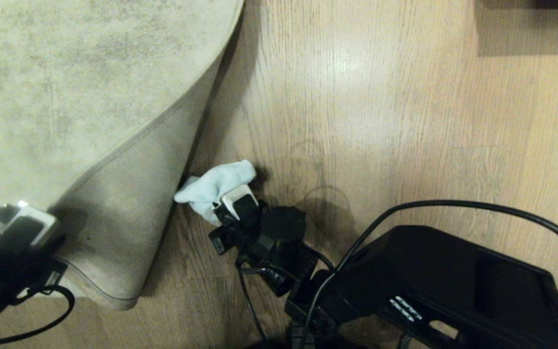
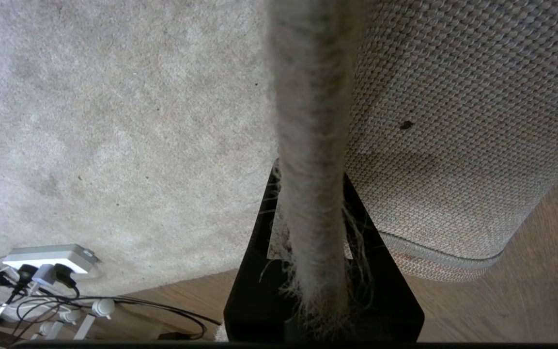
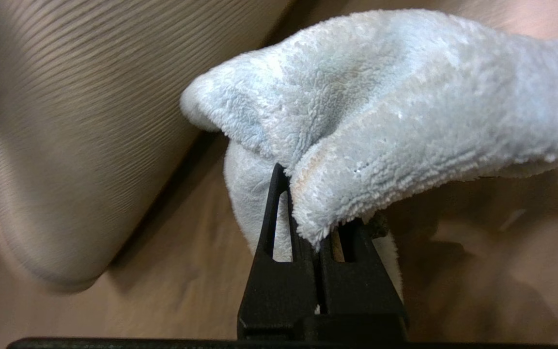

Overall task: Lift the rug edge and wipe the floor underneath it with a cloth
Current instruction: Wipe the floor under the carpet with a rag

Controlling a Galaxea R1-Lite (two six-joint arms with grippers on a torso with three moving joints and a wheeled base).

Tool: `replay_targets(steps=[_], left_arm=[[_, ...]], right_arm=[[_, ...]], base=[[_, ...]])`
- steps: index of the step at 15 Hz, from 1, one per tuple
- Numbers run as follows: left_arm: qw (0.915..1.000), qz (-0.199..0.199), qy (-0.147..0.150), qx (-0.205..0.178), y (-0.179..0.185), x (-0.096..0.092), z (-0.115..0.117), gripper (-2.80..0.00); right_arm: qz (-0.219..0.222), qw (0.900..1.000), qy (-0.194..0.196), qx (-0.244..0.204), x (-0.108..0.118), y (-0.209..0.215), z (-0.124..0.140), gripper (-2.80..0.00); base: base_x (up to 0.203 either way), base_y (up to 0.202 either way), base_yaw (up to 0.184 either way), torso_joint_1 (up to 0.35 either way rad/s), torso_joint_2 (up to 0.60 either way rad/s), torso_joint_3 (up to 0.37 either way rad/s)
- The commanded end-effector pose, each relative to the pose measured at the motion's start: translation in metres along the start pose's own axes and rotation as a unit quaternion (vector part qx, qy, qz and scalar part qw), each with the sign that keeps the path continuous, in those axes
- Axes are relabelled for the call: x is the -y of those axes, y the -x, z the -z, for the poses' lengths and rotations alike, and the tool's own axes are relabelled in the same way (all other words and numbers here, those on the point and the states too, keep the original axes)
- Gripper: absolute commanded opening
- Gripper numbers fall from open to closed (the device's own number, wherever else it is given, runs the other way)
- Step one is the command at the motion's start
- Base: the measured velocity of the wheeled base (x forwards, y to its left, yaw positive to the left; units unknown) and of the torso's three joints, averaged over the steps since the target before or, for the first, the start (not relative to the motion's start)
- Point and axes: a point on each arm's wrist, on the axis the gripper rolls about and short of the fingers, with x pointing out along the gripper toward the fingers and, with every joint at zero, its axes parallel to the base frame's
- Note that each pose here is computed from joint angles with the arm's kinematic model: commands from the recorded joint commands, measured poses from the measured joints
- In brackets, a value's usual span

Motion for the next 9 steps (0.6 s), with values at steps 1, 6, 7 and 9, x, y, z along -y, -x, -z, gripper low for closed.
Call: replay_targets(steps=[1, 6, 7, 9], left_arm=[[1.0000, -0.001, -0.002, 0.005, 0.000, 0.000, -0.001, -2.80], [0.9999, 0.005, -0.006, 0.010, 0.000, 0.002, -0.004, -2.80], [0.9999, 0.005, -0.006, 0.009, 0.000, 0.003, -0.003, -2.80], [0.9999, 0.006, -0.005, 0.008, 0.000, 0.003, -0.003, -2.80]], right_arm=[[0.014, 1.000, -0.002, 0.019, 0.013, -0.002, -0.017, -2.80], [0.029, 0.999, -0.002, 0.034, 0.028, -0.009, -0.032, -2.80], [0.033, 0.999, -0.002, 0.040, 0.031, -0.012, -0.037, -2.80], [0.043, 0.998, -0.002, 0.046, 0.041, -0.018, -0.049, -2.80]], base=[[0.000, 0.000, 0.000, 0.000, 0.00, 0.000], [0.000, 0.000, 0.000, 0.000, 0.00, 0.000], [0.000, 0.000, 0.000, 0.000, 0.00, 0.000], [0.000, 0.000, 0.000, 0.000, 0.00, 0.000]])
